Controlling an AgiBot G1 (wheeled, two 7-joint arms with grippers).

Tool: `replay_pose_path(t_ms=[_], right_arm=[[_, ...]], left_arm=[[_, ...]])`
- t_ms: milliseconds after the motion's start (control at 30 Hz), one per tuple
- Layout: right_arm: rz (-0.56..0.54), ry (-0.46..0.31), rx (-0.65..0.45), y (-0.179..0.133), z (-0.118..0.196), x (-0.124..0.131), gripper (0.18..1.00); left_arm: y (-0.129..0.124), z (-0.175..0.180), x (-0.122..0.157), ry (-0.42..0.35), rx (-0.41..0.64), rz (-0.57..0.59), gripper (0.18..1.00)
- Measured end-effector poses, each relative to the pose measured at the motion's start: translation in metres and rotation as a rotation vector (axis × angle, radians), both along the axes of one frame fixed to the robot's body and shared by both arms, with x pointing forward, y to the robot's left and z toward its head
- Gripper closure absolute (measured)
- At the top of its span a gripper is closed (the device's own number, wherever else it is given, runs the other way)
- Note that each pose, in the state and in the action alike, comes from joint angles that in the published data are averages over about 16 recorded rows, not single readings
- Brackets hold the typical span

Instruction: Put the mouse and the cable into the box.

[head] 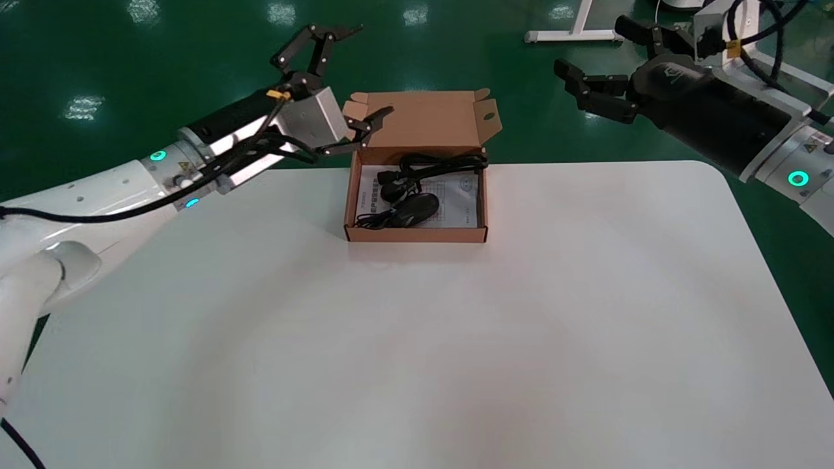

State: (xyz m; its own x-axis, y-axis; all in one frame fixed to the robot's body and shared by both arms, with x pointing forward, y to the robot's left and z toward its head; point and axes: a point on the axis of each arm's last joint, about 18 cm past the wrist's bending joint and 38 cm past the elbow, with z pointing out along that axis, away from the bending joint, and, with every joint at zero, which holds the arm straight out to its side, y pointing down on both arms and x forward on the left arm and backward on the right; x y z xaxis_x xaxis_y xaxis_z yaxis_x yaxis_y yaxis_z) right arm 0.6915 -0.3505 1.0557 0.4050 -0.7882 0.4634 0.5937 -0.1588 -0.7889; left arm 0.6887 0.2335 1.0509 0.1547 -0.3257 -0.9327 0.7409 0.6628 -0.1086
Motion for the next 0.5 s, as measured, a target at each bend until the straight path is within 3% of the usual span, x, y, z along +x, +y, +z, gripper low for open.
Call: replay_pose_path(t_ms=[133, 500], right_arm=[[0.043, -0.012, -0.004, -0.004, 0.001, -0.014, 0.178], [0.176, -0.018, -0.045, -0.005, -0.001, -0.058, 0.178]], left_arm=[[0.01, -0.003, -0.016, 0.063, -0.046, -0.077, 0.244], [0.032, -0.015, -0.063, 0.259, -0.134, -0.28, 0.186]])
